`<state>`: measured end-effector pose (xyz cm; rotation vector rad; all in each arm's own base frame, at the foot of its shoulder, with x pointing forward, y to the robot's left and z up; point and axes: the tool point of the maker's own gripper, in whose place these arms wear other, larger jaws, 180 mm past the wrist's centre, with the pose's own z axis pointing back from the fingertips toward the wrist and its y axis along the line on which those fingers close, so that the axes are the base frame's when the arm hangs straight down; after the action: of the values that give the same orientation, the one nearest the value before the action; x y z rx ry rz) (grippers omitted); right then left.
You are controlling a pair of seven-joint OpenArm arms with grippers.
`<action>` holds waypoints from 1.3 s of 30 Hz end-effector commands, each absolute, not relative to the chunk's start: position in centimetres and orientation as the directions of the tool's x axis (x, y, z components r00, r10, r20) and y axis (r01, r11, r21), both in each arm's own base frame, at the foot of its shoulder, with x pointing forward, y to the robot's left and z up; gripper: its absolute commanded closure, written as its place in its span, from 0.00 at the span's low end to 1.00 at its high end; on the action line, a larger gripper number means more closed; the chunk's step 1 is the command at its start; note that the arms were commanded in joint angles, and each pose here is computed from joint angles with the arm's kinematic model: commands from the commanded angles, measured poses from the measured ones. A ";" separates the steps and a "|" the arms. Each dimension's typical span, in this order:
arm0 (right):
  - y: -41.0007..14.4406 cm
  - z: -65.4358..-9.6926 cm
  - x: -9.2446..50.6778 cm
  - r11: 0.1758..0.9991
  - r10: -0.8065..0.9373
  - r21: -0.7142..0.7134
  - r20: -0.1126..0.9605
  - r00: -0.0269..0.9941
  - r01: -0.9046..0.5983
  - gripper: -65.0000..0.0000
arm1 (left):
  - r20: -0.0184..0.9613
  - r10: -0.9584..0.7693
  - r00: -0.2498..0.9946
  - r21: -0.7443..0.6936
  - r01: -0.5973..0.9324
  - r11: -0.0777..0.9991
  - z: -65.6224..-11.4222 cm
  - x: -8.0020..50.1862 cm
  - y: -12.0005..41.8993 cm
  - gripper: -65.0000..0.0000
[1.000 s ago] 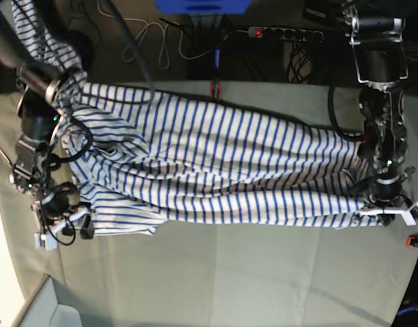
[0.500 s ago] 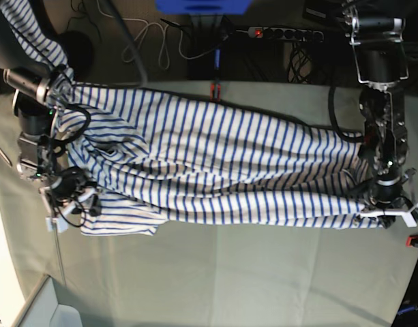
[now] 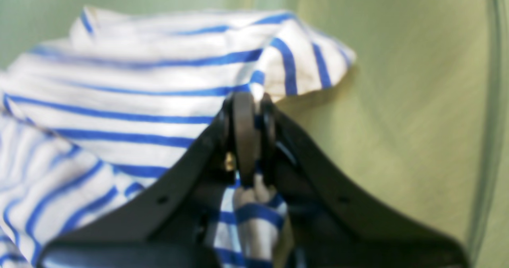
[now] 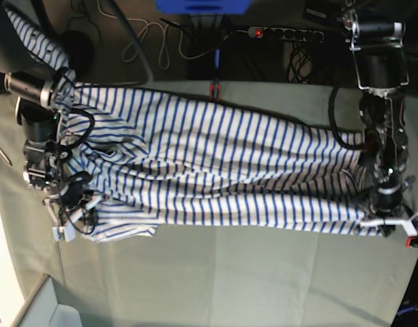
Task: Layout the t-shirt on the table in an organized manner, then fold the t-shirt properly
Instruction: 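Hold both ends of the striped strip and stretch it taut, then lift the strip end with the right gripper and pull it toward the robot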
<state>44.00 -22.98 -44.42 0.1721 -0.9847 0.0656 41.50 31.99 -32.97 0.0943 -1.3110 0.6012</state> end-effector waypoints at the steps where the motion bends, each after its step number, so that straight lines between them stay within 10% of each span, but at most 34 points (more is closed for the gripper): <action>1: -24.8 -40.2 47.1 0.990 -0.032 0.087 0.899 0.438 -0.107 1.00 | 0.948 0.317 0.036 -0.269 -0.443 0.855 -29.3 43.0 32.7 1.00; 18: -25.1 -29.7 54.0 0.991 -0.038 0.064 0.977 0.211 -0.119 1.00 | 0.946 0.319 -0.056 -0.313 -0.414 0.855 -24.9 45.9 32.7 1.00; 39: -27.5 -30.8 52.6 0.987 -0.151 0.159 0.969 0.194 -0.027 1.00 | 0.949 0.299 -0.095 -0.314 -0.348 0.884 -21.9 47.9 30.6 1.00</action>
<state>51.17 -26.09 -34.22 0.1756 -1.2784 -0.0688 47.26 30.08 -25.15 0.0264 -1.4796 0.5533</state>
